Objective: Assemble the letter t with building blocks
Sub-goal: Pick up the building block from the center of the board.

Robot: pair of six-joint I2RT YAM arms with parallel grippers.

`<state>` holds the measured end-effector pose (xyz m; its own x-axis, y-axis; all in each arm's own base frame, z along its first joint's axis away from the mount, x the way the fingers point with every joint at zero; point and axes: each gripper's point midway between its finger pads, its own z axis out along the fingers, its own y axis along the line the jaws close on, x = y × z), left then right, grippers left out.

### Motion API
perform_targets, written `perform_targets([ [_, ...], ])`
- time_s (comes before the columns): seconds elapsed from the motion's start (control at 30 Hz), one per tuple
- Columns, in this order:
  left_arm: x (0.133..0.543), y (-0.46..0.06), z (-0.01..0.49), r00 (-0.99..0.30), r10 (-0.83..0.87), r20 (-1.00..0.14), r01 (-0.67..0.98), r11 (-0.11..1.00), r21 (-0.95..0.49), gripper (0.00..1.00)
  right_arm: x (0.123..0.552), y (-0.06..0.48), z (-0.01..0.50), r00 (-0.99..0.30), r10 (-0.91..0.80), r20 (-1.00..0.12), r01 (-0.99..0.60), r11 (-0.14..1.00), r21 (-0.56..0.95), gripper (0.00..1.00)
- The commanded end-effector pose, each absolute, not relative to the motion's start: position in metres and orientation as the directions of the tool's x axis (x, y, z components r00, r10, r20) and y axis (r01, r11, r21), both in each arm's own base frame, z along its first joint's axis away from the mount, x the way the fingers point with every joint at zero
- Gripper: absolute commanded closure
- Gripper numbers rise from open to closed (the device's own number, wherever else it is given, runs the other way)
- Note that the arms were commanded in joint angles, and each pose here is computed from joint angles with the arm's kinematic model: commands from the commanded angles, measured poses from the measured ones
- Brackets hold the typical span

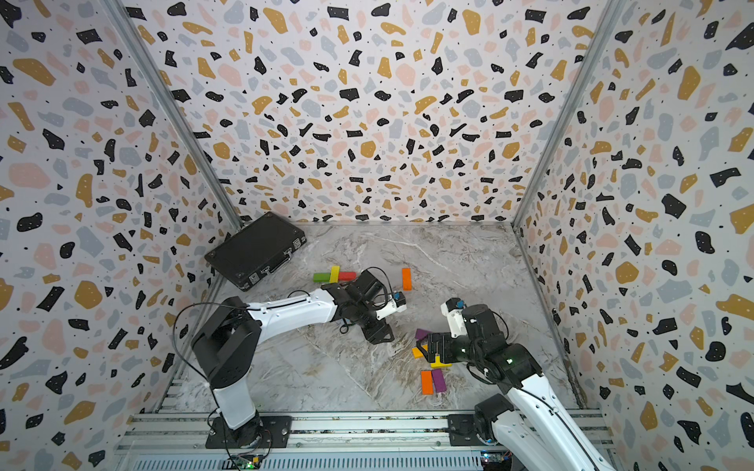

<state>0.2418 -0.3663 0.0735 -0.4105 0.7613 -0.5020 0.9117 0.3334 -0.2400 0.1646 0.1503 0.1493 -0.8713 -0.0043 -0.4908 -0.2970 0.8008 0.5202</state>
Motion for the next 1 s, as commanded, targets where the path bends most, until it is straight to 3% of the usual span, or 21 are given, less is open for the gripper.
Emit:
perform_targets([
  [0.0, 0.251, -0.39, 0.087, -0.337, 0.773, -0.538, 0.941, 0.293, -0.169, 0.42, 0.15, 0.157, 0.147, -0.895, -0.005, -0.446, -0.291, 0.764, 0.575, 0.0],
  [0.1, 0.254, -0.397, 0.075, -0.301, 0.809, -0.505, 0.951, 0.294, -0.096, 0.43, 0.146, 0.159, 0.149, -0.895, -0.005, -0.446, -0.296, 0.754, 0.587, 0.0],
  [0.27, 0.258, -0.408, 0.068, -0.306, 0.802, -0.513, 0.95, 0.29, -0.114, 0.43, 0.138, 0.16, 0.164, -0.861, 0.007, -0.509, -0.351, 0.717, 0.603, 0.0],
  [0.5, 0.255, -0.426, 0.058, -0.232, 0.839, -0.491, 0.97, 0.235, -0.056, 0.44, 0.135, 0.161, 0.165, -0.862, -0.003, -0.506, -0.358, 0.711, 0.605, 0.0],
  [0.97, 0.239, -0.444, 0.039, -0.184, 0.875, -0.448, 0.983, 0.169, -0.074, 0.44, 0.136, 0.159, 0.165, -0.857, 0.004, -0.515, -0.355, 0.72, 0.597, 0.0],
])
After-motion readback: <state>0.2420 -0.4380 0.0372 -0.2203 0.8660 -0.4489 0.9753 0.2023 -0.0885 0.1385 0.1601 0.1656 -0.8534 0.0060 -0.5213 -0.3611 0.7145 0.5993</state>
